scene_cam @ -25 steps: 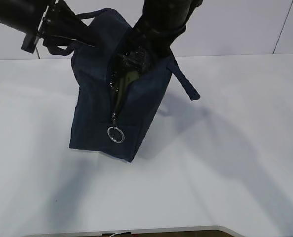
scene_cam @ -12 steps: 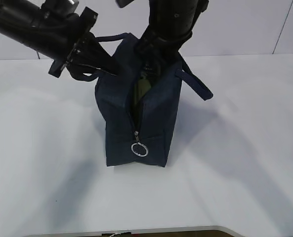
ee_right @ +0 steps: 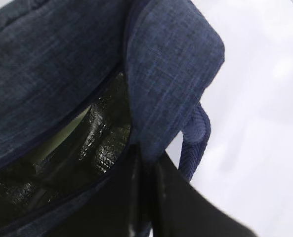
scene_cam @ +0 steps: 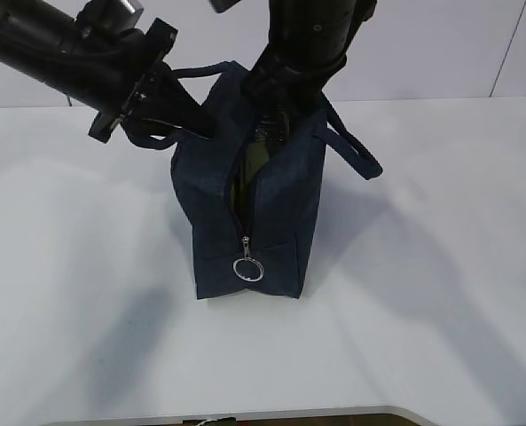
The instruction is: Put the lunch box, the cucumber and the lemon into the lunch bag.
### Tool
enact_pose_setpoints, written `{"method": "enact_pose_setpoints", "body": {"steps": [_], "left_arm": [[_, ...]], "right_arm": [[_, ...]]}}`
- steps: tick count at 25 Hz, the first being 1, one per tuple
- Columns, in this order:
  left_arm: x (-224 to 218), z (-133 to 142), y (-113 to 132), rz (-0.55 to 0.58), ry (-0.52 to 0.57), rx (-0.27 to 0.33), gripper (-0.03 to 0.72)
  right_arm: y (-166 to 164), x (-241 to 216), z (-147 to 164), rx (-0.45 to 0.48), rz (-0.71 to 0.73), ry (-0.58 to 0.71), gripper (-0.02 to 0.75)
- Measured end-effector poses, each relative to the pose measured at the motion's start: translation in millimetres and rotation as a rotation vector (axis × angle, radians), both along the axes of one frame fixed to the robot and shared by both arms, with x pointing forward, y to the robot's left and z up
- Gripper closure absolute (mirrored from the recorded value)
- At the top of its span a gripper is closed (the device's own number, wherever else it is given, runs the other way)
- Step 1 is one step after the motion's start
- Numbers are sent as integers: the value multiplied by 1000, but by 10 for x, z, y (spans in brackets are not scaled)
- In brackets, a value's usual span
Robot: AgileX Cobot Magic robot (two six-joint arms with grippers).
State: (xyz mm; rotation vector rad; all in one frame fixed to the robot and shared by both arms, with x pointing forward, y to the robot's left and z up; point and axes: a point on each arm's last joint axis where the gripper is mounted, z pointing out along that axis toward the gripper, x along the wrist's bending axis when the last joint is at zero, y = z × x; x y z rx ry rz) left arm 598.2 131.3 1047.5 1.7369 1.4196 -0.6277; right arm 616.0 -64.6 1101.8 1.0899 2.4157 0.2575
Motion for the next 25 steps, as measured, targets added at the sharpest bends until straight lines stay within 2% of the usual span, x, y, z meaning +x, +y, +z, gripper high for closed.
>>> {"method": "enact_pose_setpoints", "body": {"steps": [5,16,19,25], "left_arm": [[-4,0,-1,-4,3,-1,649],[-27,4,-6,-21,21,-7,496],[-35,4,-7,-26,30,-9,457],[-36,7,15,-30,40,-13,445]], "right_arm": [[0,0,0,4,-8,0,682],[-11,-7,63,31,-31,-29,494],[-15,-13,79,39,-42,-32,481],[-38,-45,162,53,-45,-48,476]]}}
